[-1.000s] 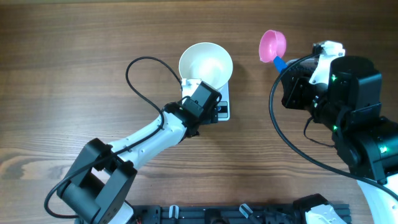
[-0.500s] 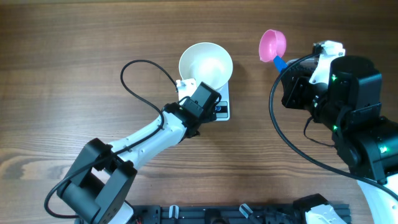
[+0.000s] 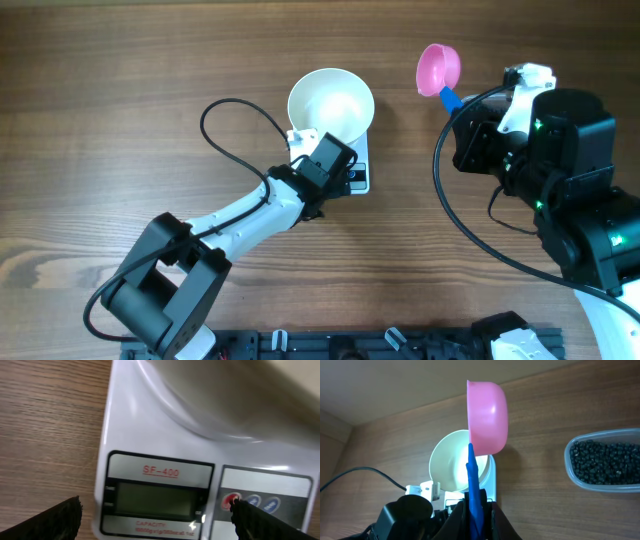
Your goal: Scoop item into bowl and weigh 150g on scale
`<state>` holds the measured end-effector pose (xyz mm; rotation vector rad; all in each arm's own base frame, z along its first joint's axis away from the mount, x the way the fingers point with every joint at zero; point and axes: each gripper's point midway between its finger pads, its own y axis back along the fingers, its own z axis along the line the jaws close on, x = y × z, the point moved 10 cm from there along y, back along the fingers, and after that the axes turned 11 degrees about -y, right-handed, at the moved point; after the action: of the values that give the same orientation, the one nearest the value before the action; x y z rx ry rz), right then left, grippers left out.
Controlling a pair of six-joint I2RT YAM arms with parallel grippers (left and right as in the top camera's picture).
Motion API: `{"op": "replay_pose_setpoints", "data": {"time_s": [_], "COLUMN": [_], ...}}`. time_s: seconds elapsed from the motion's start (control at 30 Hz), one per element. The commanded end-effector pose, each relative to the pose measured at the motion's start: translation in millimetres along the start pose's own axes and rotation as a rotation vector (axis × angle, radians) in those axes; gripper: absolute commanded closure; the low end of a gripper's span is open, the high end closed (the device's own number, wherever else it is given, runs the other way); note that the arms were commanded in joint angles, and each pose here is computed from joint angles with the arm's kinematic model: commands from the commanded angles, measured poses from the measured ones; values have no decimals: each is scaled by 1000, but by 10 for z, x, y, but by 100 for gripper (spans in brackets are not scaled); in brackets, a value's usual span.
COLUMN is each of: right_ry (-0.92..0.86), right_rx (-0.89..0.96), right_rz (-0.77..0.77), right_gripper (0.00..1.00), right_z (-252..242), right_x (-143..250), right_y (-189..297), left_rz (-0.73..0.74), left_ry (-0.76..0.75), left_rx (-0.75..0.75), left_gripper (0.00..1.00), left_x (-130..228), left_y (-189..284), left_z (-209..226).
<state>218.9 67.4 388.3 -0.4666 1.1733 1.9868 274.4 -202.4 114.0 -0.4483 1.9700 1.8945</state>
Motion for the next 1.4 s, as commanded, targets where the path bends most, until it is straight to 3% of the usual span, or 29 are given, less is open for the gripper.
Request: {"op": "replay_pose_setpoints", "data": {"time_s": [0.0,1.37], "right_ry": [21,21], "right_rx": [-17,-17], "right_rz": [-14,-14], "right_gripper": [96,96], "right_z": [29,29], "right_x": [-39,-39], "right_y": [25,25], "left_rz": [21,29], "left_ry": [12,3], "left_rx": [15,-37], "left_gripper": [0,0], "left_x": [35,82], "left_y": [-45,-180], "left_z": [-8,17]}}
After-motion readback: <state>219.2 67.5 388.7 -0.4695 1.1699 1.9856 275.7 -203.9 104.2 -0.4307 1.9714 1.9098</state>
